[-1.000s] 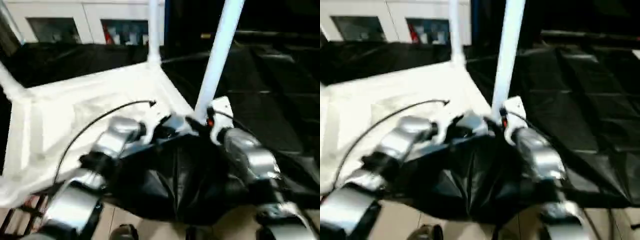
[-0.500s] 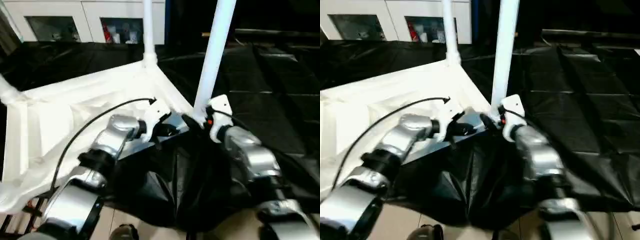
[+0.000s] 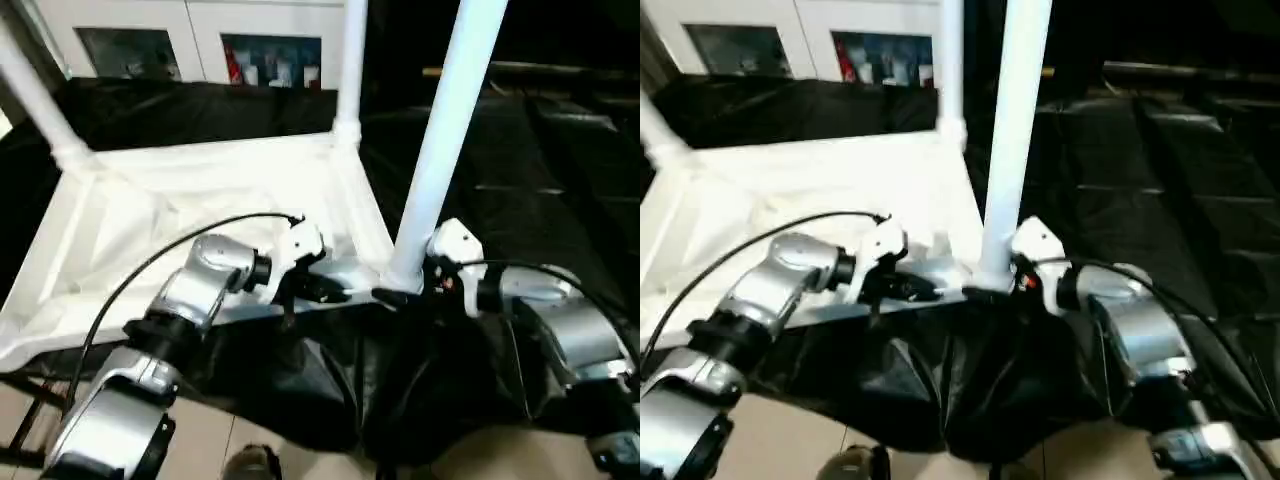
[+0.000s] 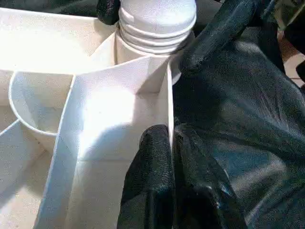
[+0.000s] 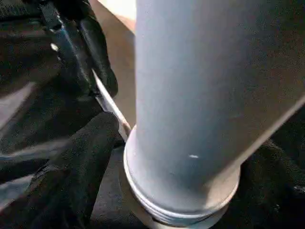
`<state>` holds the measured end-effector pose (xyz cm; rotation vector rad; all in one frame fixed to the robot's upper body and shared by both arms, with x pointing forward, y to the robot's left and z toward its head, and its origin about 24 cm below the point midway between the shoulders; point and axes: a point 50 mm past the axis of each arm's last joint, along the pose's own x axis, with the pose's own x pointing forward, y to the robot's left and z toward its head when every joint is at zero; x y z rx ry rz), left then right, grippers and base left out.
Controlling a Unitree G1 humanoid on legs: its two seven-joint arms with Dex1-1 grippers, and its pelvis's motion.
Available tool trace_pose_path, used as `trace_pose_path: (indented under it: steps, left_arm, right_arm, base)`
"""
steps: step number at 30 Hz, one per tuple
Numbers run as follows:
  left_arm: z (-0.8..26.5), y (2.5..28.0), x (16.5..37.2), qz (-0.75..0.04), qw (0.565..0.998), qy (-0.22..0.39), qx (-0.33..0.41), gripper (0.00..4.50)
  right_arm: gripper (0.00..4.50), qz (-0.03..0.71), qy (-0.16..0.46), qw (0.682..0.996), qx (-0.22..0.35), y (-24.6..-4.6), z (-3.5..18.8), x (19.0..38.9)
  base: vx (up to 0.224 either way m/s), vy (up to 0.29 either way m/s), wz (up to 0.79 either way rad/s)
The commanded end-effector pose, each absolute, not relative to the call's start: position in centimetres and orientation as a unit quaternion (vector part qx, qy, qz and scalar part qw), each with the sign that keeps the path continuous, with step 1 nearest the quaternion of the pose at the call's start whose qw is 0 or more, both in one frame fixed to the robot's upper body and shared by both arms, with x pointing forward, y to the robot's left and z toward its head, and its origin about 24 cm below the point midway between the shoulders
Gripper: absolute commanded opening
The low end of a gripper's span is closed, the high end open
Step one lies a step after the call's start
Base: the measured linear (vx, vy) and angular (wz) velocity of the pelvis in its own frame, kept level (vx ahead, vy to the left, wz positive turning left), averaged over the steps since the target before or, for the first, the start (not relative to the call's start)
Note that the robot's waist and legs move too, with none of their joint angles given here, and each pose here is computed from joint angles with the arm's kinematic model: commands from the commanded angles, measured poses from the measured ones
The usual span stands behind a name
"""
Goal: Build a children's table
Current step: Rotate leg to tighten
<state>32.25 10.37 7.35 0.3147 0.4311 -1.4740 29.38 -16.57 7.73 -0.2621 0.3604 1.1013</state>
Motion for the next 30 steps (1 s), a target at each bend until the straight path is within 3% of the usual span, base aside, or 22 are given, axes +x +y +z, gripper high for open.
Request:
trace_pose_path:
  steps: [1,8,12,17,19,23,26,27,30]
  left_arm:
    - [9.0,8.5,31.4,-0.726,0.656,0.154,0.137,0.00]
    - [9.0,8.3,31.6,-0.715,0.668,0.151,0.142,0.00]
    - [9.1,8.1,32.1,-0.697,0.688,0.144,0.141,0.00]
    - [9.5,6.9,34.0,-0.619,0.761,0.137,0.136,0.00]
    - [9.7,6.3,34.7,-0.589,0.786,0.133,0.131,0.00]
    - [10.1,5.3,35.5,-0.552,0.816,0.127,0.114,0.00]
    - [10.5,4.2,35.6,-0.545,0.825,0.113,0.099,0.00]
    - [10.5,4.1,35.6,-0.547,0.824,0.110,0.099,0.00]
    - [10.5,4.0,35.5,-0.557,0.818,0.104,0.104,0.00]
  right_arm:
    - [3.55,0.555,0.178,0.806,-0.108,-15.4,7.6,28.7]
    - [2.89,0.549,0.180,0.810,-0.100,-14.6,6.9,28.6]
    - [2.74,0.511,0.180,0.835,-0.092,-14.2,6.4,29.0]
    - [2.70,0.346,0.191,0.916,-0.070,-13.7,4.7,31.4]
    - [2.70,0.279,0.200,0.938,-0.050,-13.5,4.3,32.2]
    - [2.70,0.222,0.196,0.954,-0.039,-12.9,4.0,33.1]
    - [2.70,0.237,0.174,0.956,-0.009,-11.2,4.4,33.6]
    - [3.40,0.243,0.170,0.955,-0.004,-11.0,4.5,33.6]
    - [3.49,0.266,0.158,0.951,0.000,-10.6,5.0,33.6]
  base:
    - [0.000,0.000,0.00]
    - [0.000,0.000,0.00]
    - [0.000,0.000,0.00]
    - [0.000,0.000,0.00]
    - [0.000,0.000,0.00]
    - [0.000,0.000,0.00]
    - [0.000,0.000,0.00]
    - [0.000,0.000,0.00]
    - [0.000,0.000,0.00]
